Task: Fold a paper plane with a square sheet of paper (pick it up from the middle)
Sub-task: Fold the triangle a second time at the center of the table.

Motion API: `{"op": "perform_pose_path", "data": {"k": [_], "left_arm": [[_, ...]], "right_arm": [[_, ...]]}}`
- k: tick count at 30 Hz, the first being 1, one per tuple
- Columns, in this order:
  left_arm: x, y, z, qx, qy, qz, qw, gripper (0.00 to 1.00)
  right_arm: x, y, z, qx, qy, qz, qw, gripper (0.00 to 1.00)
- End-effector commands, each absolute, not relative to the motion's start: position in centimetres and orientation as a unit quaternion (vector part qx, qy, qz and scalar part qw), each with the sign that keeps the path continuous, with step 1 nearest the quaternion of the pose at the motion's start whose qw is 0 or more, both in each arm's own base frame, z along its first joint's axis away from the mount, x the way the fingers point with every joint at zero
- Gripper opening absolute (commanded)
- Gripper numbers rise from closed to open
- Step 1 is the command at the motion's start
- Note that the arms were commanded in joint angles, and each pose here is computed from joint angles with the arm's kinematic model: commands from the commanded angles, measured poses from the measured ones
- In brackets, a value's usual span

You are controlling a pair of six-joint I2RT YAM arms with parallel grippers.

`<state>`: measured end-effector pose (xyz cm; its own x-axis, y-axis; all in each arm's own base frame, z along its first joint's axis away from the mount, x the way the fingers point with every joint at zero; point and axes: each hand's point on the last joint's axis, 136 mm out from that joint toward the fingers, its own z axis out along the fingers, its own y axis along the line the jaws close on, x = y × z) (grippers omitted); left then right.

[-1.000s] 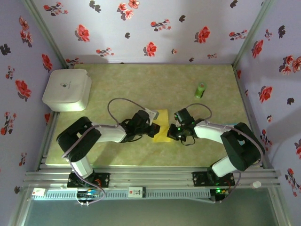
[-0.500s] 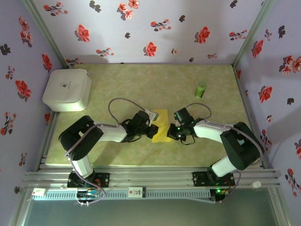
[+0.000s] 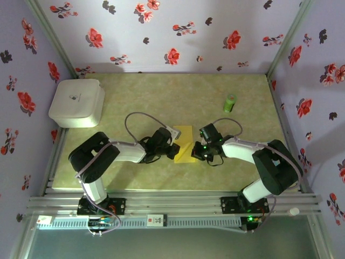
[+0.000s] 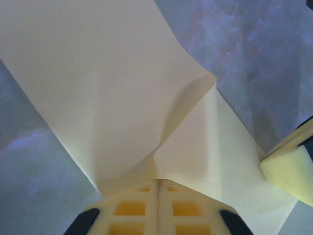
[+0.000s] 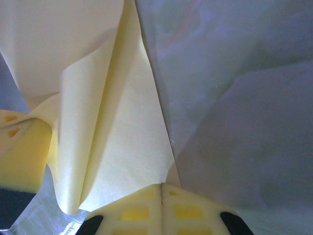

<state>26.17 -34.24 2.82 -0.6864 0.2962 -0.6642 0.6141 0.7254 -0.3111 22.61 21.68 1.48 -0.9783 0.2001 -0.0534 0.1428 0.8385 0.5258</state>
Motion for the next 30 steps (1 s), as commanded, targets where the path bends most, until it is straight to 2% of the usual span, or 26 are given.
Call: {"op": "perform_pose_path", "data": {"k": [1, 30], "left_arm": [[27.09, -34.01, 2.68, 0.267, 0.879, -0.244, 0.312, 0.01], [27.7, -34.32, 2.54, 0.284, 0.871, -0.234, 0.325, 0.02]], "right_arm": [[21.56, 19.69, -0.47, 0.098, 0.971, 0.217, 0.033, 0.01], [21.4, 19.64, -0.6, 0.098, 0.971, 0.216, 0.03, 0.01]]}}
